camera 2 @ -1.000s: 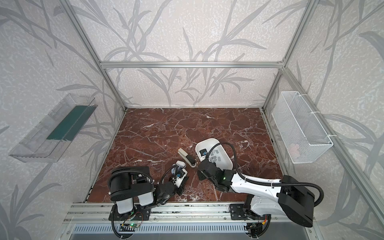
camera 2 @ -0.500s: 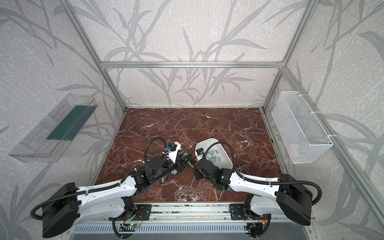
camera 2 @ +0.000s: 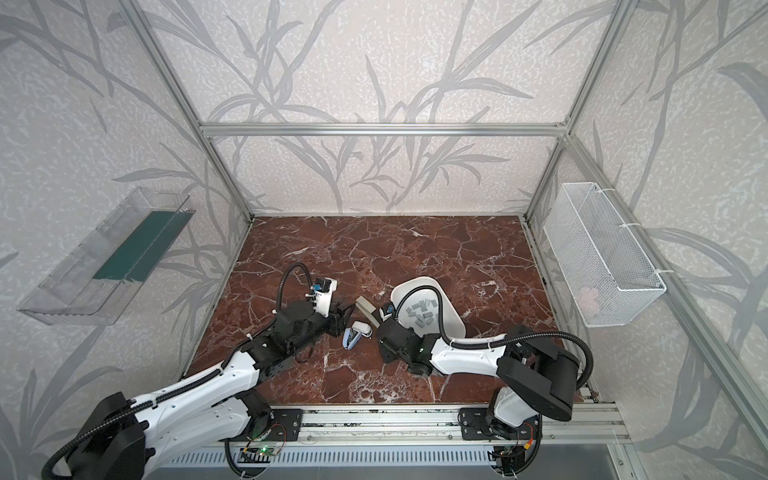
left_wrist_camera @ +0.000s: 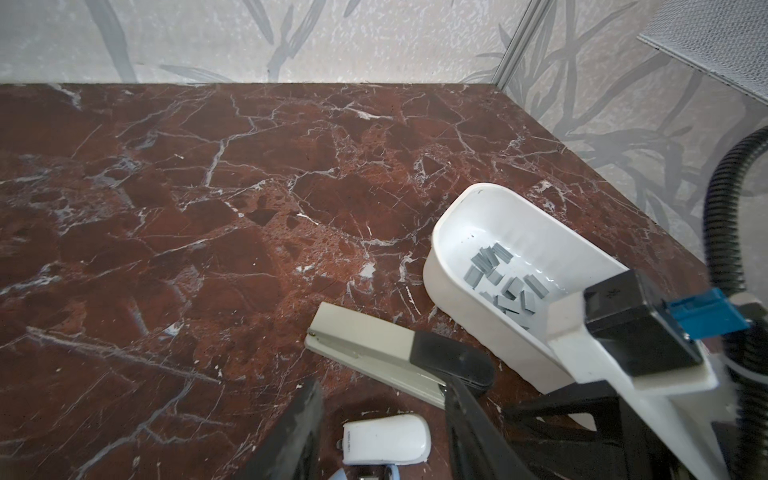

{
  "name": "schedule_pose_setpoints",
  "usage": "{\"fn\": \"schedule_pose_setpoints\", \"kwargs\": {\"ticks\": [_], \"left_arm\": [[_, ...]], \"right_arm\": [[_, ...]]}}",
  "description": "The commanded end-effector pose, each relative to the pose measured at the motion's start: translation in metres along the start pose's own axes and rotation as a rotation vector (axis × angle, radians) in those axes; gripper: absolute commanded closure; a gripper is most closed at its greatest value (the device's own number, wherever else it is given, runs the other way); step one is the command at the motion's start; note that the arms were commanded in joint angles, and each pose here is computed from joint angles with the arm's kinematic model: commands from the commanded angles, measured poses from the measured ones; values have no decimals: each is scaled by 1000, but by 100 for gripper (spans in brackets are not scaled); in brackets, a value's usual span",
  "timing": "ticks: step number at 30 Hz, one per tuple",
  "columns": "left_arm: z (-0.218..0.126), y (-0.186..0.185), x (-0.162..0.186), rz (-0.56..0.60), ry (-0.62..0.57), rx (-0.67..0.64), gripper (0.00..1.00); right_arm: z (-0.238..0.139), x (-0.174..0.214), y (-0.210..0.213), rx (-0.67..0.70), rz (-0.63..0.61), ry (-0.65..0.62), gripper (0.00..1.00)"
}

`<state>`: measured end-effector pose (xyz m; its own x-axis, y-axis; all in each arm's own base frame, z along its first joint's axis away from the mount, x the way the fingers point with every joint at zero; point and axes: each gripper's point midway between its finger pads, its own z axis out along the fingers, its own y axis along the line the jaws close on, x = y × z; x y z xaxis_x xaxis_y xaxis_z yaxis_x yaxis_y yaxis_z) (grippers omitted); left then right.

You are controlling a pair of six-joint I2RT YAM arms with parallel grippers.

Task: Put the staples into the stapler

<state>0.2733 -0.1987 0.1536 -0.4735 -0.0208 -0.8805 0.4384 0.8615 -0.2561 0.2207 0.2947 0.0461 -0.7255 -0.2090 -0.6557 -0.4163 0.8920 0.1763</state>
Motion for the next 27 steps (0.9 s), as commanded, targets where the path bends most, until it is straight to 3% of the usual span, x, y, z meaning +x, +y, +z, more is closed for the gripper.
{"fn": "schedule_pose_setpoints", "kwargs": {"ticks": [1,6,10,14,18,22,27], "left_arm": [[-1,11,13,-33,34,-21,49],[-1,19,26,-64,42,-26,45],[-1,22,37,-77,71,-25,45],[-5,26,48,-99,74,-25,45],[-9,32,57,-110,62,-38,44],[-7,32,57,-90,71,-39,43],[-5,30,34,-58,35,-45,40]], "right_arm": [[4,-11,-17,71,14,-34,72],[6,-21,-40,93,38,-63,63],[1,-30,-25,8,-13,-95,53],[-4,-34,-7,-91,-53,-113,50],[-3,-39,-9,-73,-75,-138,40],[8,-43,-15,-25,-119,-160,38],[21,-49,-17,-13,-157,-158,38]]}}
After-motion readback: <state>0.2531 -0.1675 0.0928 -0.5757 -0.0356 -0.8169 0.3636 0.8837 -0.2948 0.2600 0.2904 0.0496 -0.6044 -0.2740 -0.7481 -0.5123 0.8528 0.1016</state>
